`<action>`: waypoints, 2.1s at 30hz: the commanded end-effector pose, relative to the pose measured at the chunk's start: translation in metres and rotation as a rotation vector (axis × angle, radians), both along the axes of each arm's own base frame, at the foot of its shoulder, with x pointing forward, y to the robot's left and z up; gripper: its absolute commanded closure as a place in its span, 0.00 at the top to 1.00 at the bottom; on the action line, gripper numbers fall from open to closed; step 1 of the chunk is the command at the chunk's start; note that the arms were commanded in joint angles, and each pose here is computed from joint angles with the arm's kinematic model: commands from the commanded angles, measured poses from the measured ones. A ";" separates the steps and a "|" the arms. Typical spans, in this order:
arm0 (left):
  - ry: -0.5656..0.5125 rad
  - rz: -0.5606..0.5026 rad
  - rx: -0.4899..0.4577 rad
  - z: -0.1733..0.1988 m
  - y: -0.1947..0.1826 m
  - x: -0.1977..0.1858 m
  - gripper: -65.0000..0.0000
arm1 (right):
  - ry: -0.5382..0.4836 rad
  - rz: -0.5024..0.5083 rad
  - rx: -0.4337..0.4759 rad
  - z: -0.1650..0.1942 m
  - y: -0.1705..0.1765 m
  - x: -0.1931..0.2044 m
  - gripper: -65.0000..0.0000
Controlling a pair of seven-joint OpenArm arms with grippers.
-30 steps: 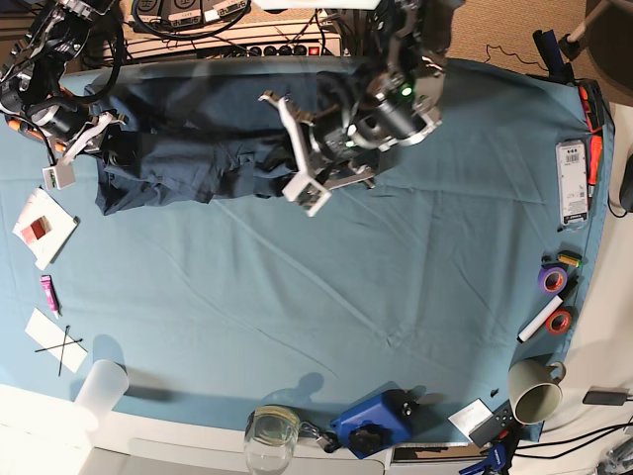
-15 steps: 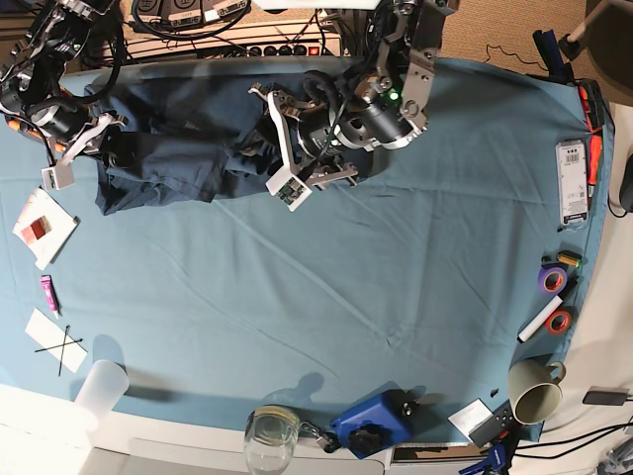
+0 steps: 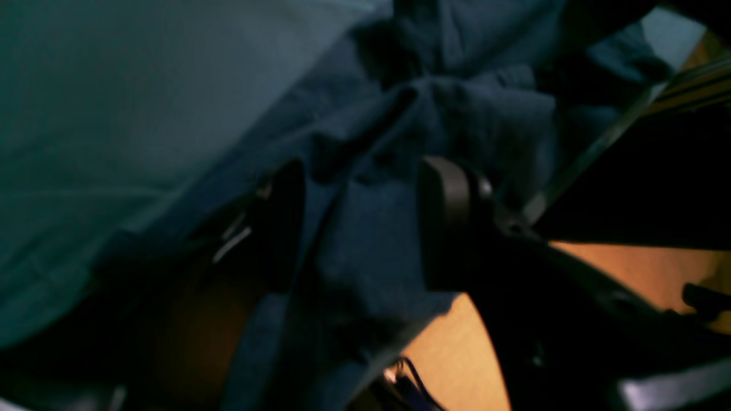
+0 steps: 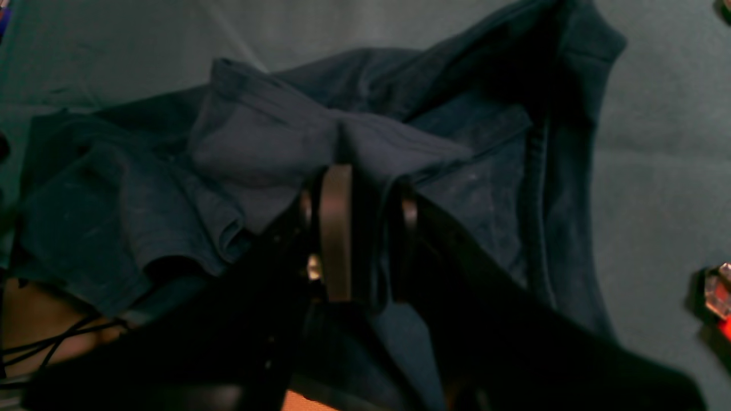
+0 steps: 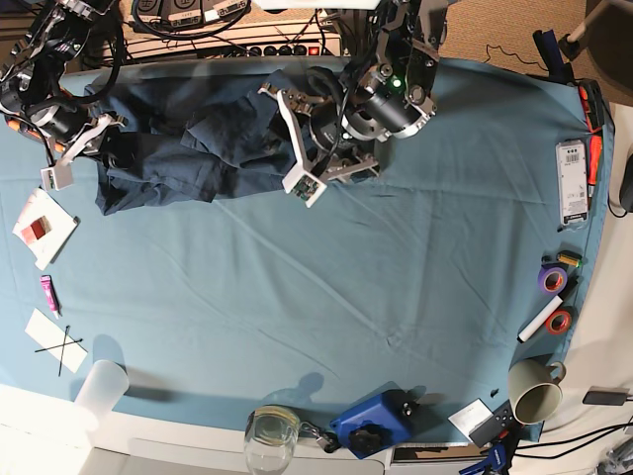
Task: Fold the T-shirt properly
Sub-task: 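Carry the strip end with the left gripper toward the right gripper, then lay the left-held end onto the strip's middle and hold it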
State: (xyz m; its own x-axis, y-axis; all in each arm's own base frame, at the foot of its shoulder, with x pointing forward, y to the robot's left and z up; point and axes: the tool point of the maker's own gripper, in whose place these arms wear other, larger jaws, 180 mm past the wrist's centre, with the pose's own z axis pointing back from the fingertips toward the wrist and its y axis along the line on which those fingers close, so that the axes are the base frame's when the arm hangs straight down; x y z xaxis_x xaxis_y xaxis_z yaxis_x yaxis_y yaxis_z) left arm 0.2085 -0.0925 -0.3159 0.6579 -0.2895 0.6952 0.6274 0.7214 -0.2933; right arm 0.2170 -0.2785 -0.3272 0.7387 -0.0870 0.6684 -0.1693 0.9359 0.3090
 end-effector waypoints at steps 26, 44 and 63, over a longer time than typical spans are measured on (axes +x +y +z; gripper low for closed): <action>0.223 -0.156 -0.087 -0.033 -0.022 -0.068 0.39 | -0.065 0.002 -0.011 0.016 -0.004 0.010 0.18; 0.104 -0.160 -0.290 0.028 -0.036 -0.052 0.39 | -0.071 0.002 -0.007 0.017 -0.003 0.011 0.18; 0.059 -0.074 -0.106 0.005 -0.013 -0.035 0.39 | 0.025 0.208 0.208 -0.003 0.071 -0.019 0.18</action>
